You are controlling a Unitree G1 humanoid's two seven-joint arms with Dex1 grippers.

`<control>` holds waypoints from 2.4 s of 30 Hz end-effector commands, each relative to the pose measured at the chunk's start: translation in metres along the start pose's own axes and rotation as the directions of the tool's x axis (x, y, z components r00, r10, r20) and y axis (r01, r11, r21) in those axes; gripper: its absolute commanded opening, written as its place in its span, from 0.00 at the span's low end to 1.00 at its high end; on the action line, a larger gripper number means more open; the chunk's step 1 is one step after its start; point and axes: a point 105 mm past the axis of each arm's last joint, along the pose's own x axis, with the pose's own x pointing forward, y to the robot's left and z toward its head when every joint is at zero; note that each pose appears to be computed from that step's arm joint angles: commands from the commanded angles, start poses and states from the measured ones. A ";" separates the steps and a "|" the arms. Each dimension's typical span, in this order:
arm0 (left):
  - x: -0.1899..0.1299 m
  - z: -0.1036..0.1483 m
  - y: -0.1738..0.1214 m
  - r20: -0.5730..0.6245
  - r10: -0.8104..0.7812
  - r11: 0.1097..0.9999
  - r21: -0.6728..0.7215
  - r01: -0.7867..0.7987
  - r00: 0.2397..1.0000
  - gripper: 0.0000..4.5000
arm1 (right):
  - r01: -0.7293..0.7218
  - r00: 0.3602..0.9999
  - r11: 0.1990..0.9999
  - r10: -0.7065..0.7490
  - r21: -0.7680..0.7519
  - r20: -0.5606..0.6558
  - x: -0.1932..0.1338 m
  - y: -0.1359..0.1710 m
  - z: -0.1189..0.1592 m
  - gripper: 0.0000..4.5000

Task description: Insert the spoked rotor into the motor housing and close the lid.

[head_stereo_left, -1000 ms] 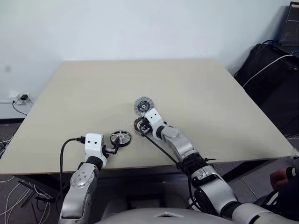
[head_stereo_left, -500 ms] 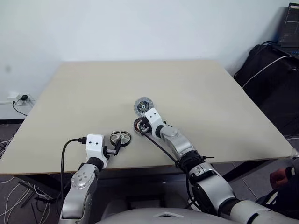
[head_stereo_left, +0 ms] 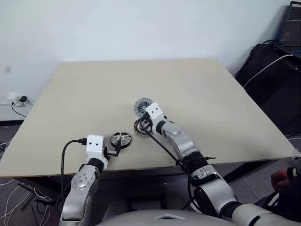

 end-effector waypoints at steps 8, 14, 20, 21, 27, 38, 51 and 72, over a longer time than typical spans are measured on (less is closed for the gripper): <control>-0.002 0.012 0.000 0.047 0.005 1.000 0.003 -0.005 0.999 1.00 | 0.007 0.967 0.999 -0.018 -0.045 -0.256 -0.007 -0.008 -0.070 0.00; 0.000 0.012 -0.002 0.043 -0.003 1.000 0.005 0.003 0.999 1.00 | 0.004 0.985 1.000 -0.007 -0.015 -0.173 -0.007 -0.009 -0.050 0.00; 0.002 0.013 -0.004 0.044 -0.014 1.000 0.009 0.014 0.999 1.00 | 0.013 0.999 1.000 -0.014 -0.013 -0.033 -0.009 -0.012 -0.013 0.00; 0.002 0.013 -0.004 0.044 -0.015 1.000 0.009 0.014 0.999 1.00 | 0.013 1.000 1.000 -0.013 -0.017 -0.021 -0.010 -0.013 -0.009 0.00; 0.002 0.013 -0.003 0.044 -0.012 1.000 0.010 0.012 0.999 1.00 | -0.017 0.997 0.993 0.007 -0.119 -0.082 -0.018 -0.016 -0.002 0.00; 0.003 0.011 -0.005 0.043 -0.010 1.000 0.001 0.010 0.999 1.00 | -0.132 0.973 0.978 0.097 -0.160 -0.208 -0.019 0.001 -0.012 0.00; 0.002 0.010 -0.003 0.041 -0.003 1.000 0.004 0.003 0.999 1.00 | -0.091 0.947 0.973 0.019 -0.212 -0.321 -0.021 -0.012 -0.027 0.00; 0.000 0.009 0.000 0.035 0.013 1.000 0.004 -0.013 0.999 1.00 | 0.005 0.983 0.982 -0.040 -0.190 -0.178 -0.004 -0.018 -0.010 0.00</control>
